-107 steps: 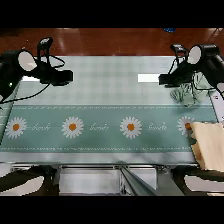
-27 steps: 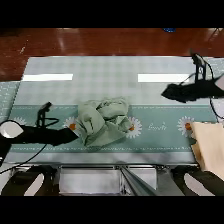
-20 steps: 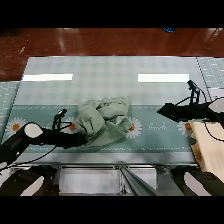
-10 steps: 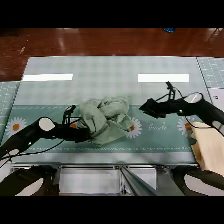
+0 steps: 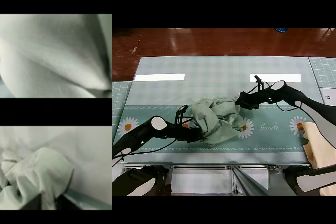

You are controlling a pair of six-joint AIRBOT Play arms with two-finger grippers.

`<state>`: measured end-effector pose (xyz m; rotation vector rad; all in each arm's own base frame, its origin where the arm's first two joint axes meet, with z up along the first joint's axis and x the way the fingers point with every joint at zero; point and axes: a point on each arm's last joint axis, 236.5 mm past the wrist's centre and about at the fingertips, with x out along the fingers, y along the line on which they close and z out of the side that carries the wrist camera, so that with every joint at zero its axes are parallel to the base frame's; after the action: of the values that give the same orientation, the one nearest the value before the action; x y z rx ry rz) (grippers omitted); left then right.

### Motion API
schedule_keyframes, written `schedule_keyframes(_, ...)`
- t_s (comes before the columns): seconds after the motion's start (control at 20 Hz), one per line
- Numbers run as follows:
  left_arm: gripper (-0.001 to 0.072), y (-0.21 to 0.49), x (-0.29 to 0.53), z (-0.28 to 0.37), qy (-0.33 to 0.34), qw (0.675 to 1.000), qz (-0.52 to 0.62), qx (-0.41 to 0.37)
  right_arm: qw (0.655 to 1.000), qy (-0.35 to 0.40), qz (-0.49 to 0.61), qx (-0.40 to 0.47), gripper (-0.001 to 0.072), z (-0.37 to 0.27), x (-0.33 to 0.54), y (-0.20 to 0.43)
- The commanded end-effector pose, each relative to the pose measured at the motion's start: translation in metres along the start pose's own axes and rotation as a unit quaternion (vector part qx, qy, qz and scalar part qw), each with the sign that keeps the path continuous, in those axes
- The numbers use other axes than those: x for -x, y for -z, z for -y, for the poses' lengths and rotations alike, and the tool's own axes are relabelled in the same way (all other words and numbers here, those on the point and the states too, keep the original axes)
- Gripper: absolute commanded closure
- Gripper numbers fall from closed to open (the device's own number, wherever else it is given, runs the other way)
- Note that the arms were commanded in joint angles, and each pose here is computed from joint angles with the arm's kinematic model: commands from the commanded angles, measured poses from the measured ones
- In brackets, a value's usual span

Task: Fold the shirts.

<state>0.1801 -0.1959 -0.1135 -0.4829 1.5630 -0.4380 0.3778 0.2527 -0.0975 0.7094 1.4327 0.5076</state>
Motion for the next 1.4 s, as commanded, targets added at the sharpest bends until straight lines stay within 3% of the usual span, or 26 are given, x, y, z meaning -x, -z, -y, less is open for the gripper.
schedule_keyframes(0.0,0.0689,0.002,0.005,0.006,0.007,1.000,-0.009,-0.003,0.999,-0.011,-0.023,0.034,0.0691,-0.014,-0.010,-0.003)
schedule_keyframes(0.2,0.0689,-0.050,0.062,0.038,0.047,0.997,0.053,-0.037,0.995,-0.013,0.021,0.100,0.0685,-0.050,0.053,-0.035)
schedule_keyframes(0.4,0.0689,-0.134,0.212,0.081,0.075,0.959,0.263,-0.078,0.970,0.033,0.143,0.194,0.0686,-0.107,0.183,-0.069)
schedule_keyframes(0.55,0.0689,-0.153,0.357,0.117,0.064,0.890,0.434,-0.120,0.918,0.061,0.278,0.276,0.0686,-0.176,0.309,-0.063)
schedule_keyframes(0.7,0.0689,-0.125,0.479,0.157,0.033,0.807,0.564,-0.171,0.845,0.079,0.396,0.350,0.0686,-0.242,0.422,-0.012)
schedule_keyframes(0.9,0.0689,-0.058,0.576,0.207,-0.020,0.704,0.672,-0.231,0.746,0.085,0.520,0.407,0.0686,-0.293,0.529,0.092)
schedule_keyframes(1.0,0.0689,-0.022,0.596,0.227,-0.050,0.664,0.701,-0.255,0.714,0.084,0.557,0.415,0.0686,-0.298,0.558,0.140)
schedule_keyframes(1.15,0.0689,0.025,0.602,0.232,-0.109,0.629,0.718,-0.277,0.717,0.109,0.557,0.404,0.0686,-0.275,0.565,0.191)
schedule_keyframes(1.25,0.0689,0.048,0.595,0.233,-0.118,0.628,0.712,-0.291,0.758,0.150,0.512,0.376,0.0686,-0.239,0.547,0.205)
schedule_keyframes(1.35,0.0689,0.056,0.577,0.231,-0.106,0.651,0.686,-0.307,0.809,0.196,0.449,0.325,0.0686,-0.190,0.519,0.205)
